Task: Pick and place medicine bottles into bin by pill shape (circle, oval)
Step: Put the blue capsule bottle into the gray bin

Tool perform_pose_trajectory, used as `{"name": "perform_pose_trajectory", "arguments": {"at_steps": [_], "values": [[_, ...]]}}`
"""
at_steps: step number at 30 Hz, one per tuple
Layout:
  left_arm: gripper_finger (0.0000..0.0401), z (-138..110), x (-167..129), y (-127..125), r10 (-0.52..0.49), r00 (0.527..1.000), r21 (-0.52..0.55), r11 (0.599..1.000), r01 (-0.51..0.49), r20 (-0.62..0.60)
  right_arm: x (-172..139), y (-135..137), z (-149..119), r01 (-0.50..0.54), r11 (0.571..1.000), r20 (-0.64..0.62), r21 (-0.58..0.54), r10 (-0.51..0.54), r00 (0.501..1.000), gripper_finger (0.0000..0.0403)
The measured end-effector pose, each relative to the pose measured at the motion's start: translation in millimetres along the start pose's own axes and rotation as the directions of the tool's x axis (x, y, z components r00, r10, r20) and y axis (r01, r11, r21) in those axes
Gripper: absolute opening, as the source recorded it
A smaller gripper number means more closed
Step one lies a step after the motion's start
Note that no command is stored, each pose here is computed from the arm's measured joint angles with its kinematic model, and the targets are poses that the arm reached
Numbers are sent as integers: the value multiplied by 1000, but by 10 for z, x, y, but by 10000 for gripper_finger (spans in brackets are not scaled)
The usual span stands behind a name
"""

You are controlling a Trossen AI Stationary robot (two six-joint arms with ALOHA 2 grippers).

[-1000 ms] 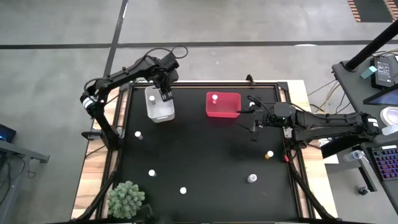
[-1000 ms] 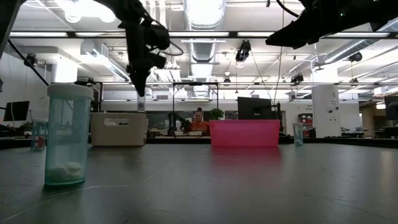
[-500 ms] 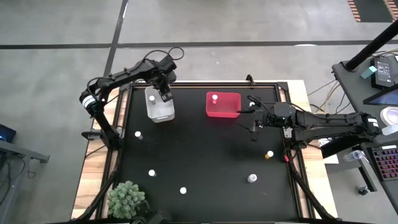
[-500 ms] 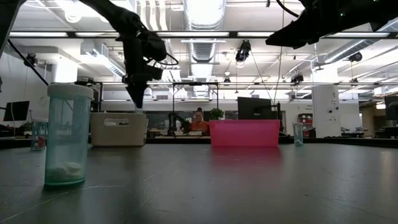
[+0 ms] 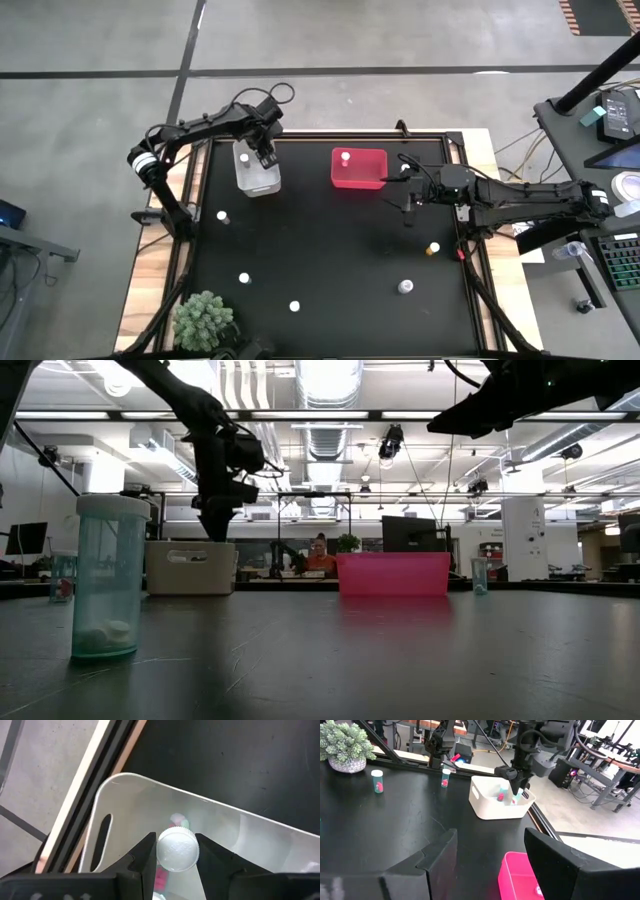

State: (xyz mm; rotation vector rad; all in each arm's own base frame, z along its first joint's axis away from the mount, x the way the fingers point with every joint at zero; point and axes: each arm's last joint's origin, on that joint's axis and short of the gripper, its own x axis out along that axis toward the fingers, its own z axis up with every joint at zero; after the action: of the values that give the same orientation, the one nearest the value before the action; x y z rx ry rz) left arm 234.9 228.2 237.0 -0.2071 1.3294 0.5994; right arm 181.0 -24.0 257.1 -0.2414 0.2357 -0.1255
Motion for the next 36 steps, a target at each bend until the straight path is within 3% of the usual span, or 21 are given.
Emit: {"name": "perform_pose_trajectory", "arguments": {"at_steps": [11,18,36], "values": [[100,-14,106,-8,15,999,-9,1000,-15,34,0,0,0,0,1000,0,1,0,1000,224],[100,-50,161,14,84,996,-14,996,-84,16,0,0,0,0,1000,0,0,0,1000,224],[100,-4,246,13,87,996,-15,996,-87,28,0,0,0,0,1000,0,0,0,1000,224]]}}
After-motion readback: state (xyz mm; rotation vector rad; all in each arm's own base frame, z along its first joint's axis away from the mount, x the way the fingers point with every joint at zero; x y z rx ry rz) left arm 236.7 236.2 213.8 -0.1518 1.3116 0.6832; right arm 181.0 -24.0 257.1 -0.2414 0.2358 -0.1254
